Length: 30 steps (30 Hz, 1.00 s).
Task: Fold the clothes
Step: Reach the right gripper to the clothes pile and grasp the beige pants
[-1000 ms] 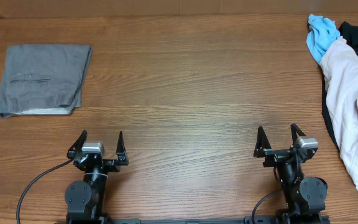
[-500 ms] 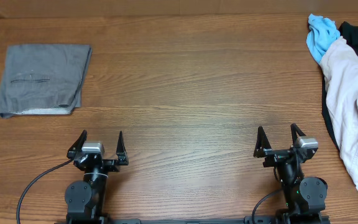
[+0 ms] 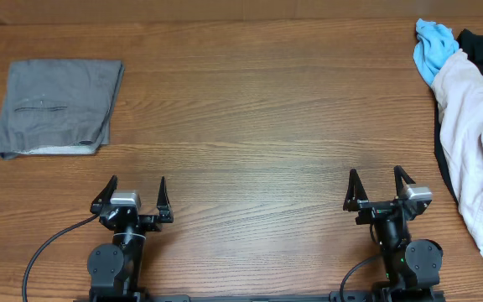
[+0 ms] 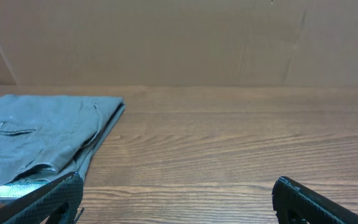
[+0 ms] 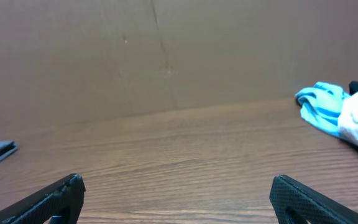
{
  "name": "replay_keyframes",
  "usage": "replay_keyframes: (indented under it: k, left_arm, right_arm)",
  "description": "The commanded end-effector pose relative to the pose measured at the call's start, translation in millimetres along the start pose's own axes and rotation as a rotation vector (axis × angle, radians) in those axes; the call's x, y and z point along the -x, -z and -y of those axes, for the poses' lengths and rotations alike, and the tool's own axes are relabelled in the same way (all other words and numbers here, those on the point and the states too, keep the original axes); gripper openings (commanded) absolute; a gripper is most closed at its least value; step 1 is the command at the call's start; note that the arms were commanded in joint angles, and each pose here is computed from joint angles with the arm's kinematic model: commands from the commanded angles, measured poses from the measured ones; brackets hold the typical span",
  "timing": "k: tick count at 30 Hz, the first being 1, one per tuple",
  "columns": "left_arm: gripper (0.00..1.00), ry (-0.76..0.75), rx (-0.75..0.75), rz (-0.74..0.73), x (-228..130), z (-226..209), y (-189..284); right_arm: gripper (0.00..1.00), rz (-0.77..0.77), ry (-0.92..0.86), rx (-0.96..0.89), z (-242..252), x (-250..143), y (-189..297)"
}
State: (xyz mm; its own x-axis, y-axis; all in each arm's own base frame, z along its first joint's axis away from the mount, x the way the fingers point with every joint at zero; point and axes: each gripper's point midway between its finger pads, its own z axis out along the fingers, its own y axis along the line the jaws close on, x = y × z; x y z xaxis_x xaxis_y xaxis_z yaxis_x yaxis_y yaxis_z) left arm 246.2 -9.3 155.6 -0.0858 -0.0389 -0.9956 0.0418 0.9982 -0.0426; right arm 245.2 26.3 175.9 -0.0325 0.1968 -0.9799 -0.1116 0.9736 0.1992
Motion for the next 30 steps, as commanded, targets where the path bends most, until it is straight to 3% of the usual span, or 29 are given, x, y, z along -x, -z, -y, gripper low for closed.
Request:
replay_keyframes:
  k: [1, 10, 18, 22, 30]
  left_arm:
    - [1.0, -0.027, -0.005, 0.006, 0, 1, 0]
    - [1.0, -0.027, -0.005, 0.006, 0, 1, 0]
    - [1.0, -0.027, -0.005, 0.006, 0, 1, 0]
    - [1.0, -0.027, -0.005, 0.006, 0, 1, 0]
    - [1.0, -0.027, -0.005, 0.006, 0, 1, 0]
  right_arm:
    - [1.0, 0.038, -0.052, 0.003, -3, 22, 5]
    - [1.0, 0.122, -0.049, 0.011, -24, 127, 37]
    - [1.0, 0.071, -0.05, -0.001, -40, 206, 34]
    - [1.0, -0.067, -0.04, -0.034, -39, 210, 9]
    - [1.0, -0.444, 0.045, -0.208, -10, 172, -60]
